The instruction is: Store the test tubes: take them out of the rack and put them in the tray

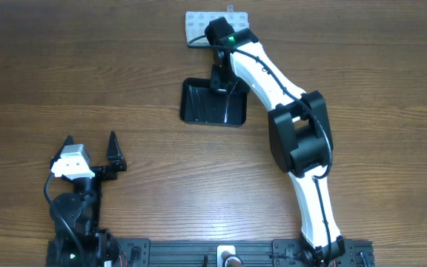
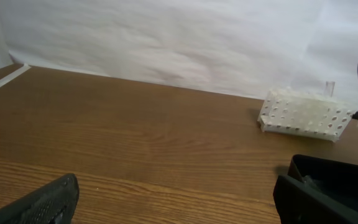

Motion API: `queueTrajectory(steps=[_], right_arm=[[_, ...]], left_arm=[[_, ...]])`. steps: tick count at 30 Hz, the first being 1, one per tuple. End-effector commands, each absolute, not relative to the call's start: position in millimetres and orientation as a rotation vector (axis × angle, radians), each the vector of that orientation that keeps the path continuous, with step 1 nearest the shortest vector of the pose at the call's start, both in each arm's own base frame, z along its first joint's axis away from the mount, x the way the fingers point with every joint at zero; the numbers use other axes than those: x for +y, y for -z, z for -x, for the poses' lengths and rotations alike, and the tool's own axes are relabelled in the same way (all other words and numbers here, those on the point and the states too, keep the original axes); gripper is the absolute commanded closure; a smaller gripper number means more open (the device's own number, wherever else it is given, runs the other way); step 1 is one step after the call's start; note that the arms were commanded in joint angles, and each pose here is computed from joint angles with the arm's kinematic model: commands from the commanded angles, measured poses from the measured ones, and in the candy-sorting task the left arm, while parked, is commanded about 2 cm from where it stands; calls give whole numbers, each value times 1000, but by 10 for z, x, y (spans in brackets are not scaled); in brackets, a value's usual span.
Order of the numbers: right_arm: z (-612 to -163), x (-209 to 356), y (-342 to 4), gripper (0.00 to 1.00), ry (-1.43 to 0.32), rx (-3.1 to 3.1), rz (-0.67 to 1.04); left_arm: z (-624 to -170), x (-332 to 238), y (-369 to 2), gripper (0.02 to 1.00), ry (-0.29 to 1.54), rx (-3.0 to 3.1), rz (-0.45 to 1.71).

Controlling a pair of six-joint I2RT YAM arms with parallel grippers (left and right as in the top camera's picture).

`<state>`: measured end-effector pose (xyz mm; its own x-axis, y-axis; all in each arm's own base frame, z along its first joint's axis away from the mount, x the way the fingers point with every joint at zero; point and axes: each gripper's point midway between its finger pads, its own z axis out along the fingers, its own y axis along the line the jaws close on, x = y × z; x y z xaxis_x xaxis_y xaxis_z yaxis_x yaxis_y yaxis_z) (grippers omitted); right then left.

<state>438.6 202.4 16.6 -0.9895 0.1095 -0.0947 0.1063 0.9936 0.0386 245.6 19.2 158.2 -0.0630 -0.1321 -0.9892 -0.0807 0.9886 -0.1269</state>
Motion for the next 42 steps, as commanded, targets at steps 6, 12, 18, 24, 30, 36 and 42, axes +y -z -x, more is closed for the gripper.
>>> queueTrajectory(steps=[6, 12, 18, 24, 30, 36, 42], right_arm=[[-4446, 2018, 41, 818, -33, 3046, -170], [-4492, 2059, -162, 658, -41, 3036, -113], [-4673, 2162, -833, 470, -98, 2952, -45], [-4841, 2218, -1657, 406, -172, 2795, 5], [-5220, 2040, -2051, 314, -57, 2582, 24], [-5606, 1872, -2176, 253, 43, 2430, 65], [-5885, 1793, -2098, 139, 56, 2362, 12]], left_arm=[[-2456, 181, -1556, 20, 39, 1644, 146], [-2456, 181, -1556, 18, 39, 1644, 146], [-2456, 181, -1556, 20, 39, 1644, 146], [-2456, 181, -1556, 20, 39, 1644, 146], [-2456, 181, -1556, 20, 39, 1644, 146], [-2456, 181, -1556, 23, 39, 1644, 146], [-2456, 180, -1556, 20, 39, 1644, 146]])
